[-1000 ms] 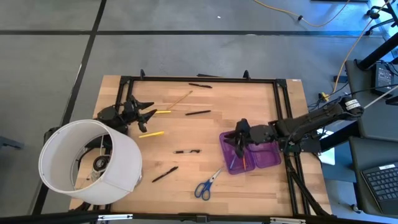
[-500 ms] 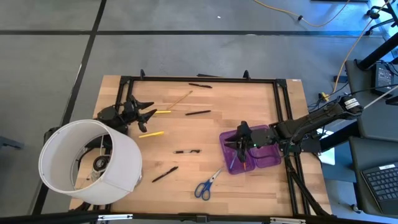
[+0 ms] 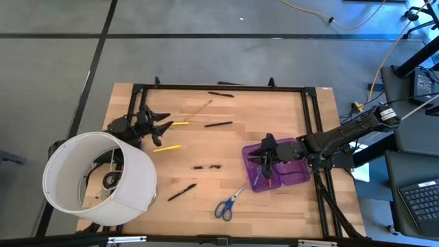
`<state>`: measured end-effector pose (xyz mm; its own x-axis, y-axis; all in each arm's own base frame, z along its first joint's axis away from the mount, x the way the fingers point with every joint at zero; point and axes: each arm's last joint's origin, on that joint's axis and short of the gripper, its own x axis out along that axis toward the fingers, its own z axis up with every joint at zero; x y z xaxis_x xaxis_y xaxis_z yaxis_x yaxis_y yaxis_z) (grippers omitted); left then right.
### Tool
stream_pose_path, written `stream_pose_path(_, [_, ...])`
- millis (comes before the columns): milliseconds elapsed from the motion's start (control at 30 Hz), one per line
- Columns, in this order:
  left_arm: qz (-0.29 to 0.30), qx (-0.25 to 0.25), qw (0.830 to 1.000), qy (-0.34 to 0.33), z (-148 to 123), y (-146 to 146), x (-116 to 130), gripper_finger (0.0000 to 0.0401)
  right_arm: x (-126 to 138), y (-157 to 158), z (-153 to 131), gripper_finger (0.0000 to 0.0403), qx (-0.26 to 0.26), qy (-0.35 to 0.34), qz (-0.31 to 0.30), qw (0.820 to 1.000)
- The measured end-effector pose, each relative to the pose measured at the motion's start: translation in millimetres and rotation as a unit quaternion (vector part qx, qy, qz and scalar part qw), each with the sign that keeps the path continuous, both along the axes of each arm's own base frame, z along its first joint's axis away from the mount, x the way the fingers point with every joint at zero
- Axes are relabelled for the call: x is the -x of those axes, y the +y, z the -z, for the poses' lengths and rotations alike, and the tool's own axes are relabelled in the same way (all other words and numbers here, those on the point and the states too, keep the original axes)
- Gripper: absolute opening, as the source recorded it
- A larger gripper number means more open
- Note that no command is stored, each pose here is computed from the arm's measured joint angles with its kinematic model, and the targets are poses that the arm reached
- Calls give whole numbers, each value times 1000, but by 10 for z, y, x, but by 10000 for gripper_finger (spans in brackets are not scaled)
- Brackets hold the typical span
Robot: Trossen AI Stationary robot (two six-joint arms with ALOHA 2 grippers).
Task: Pick & place school supplies into a supply box
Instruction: Put the black pen into the supply box
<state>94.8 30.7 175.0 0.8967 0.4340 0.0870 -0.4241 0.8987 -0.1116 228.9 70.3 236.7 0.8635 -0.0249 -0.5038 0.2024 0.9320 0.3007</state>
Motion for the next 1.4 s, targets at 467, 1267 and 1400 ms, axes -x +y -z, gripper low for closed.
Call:
stream_pose_path(467, [81, 17, 997, -3, 7, -43, -17, 216, 7, 25, 0, 115, -47, -1, 22, 999])
stream_pose_path(1267, [139, 87, 984, 69, 117, -48, -136, 255, 1, 39, -11, 115, -78, -4, 13, 997])
stream_pose_path(1400, [136, 99, 981, 96, 10, -24, -225, 255, 1, 40, -11, 115, -76, -3, 10, 997])
